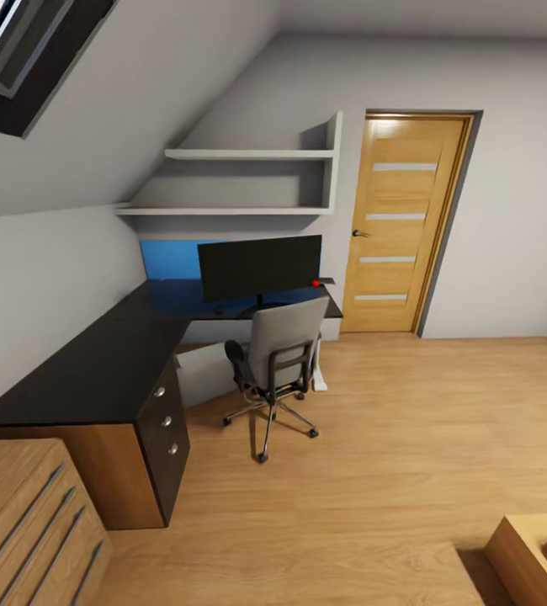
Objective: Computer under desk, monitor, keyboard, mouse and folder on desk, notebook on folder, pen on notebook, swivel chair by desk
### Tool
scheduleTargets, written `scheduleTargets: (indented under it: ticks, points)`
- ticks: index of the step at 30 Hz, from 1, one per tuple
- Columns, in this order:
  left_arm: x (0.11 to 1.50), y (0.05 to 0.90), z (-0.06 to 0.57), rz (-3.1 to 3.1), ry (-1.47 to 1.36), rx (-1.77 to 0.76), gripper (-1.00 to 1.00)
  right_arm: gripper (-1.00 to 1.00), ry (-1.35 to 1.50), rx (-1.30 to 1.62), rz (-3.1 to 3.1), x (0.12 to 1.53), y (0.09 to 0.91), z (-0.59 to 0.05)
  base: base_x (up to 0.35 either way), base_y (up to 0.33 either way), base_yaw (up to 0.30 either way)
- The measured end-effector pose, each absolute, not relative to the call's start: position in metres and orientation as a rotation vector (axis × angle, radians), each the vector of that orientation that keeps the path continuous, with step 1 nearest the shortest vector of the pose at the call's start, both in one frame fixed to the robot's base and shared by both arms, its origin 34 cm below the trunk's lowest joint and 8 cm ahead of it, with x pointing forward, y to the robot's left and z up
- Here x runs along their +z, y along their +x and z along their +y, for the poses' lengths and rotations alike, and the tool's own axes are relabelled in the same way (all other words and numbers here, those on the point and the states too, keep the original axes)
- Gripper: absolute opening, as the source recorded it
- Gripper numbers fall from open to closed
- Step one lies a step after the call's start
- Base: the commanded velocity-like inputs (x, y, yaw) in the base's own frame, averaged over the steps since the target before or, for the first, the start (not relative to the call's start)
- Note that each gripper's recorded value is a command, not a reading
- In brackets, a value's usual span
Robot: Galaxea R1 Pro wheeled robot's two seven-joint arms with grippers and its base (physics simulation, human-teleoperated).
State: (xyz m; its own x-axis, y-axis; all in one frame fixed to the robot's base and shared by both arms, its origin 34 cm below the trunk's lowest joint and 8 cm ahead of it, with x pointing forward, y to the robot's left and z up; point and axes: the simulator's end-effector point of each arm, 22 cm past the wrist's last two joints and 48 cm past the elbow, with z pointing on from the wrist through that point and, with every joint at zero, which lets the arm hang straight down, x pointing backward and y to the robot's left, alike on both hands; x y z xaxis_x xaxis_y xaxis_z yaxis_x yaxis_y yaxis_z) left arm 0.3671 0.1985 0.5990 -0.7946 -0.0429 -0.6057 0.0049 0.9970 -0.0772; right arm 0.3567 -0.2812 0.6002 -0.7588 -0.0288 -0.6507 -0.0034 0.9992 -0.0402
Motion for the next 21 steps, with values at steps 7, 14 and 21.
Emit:
scheduleTargets:
  ticks: [7, 14, 21]
  points:
    - [0.5986, 0.3668, 0.2018, 2.489, -0.088, -0.104, 1.00, 1.00, -0.024, -0.047, 2.432, 0.6002, 0.3568, -0.2808, 0.332, -0.026, 0.000]
    - [0.5982, 0.3664, 0.2024, 2.492, -0.100, -0.103, 1.00, 1.00, -0.024, -0.047, 2.431, 0.6002, 0.3568, -0.2808, 0.328, -0.083, 0.000]
    - [0.6004, 0.3658, 0.2013, 2.493, -0.107, -0.100, 1.00, 1.00, -0.024, -0.047, 2.432, 0.6026, 0.3566, -0.2808, 0.218, -0.255, 0.000]
